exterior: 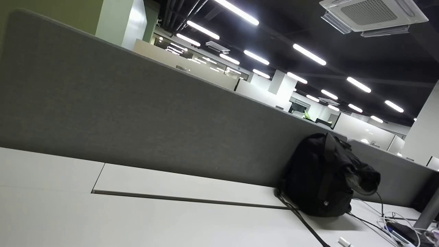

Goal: Slide the black knob on the mug lid

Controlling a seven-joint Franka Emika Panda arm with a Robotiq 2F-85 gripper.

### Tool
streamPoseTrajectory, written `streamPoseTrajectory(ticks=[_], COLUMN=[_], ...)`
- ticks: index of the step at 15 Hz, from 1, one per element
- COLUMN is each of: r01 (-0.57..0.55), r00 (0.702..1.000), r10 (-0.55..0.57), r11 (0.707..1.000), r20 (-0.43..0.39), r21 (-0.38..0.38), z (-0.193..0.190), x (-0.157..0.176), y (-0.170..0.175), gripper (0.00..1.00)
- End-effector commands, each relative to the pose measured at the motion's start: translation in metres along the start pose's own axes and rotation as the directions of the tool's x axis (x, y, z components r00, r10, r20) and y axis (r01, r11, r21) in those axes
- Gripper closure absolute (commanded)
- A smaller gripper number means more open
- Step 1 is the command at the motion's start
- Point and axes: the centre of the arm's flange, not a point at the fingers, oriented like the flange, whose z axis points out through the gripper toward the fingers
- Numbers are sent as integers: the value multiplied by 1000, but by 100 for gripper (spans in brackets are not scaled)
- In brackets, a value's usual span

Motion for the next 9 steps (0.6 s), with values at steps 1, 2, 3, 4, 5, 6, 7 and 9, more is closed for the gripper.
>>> streamPoseTrajectory(ticks=[1,2,3,4,5,6,7,9], r01=[-136,-178,-219,-244,-263,-272,-269,-244], r00=[981,968,952,944,936,932,940,948], r10=[142,190,235,260,278,288,286,262], r11=[989,980,970,965,960,957,957,963], r20=[-135,-164,-194,-205,-215,-219,-188,-183], r21=[55,84,101,100,95,101,108,112], z=[55,68,81,105,118,134,152,138], x=[31,37,42,67,76,85,94,57], y=[50,66,82,86,92,100,103,101], gripper=[0,0,0,0,0,0,0,0])
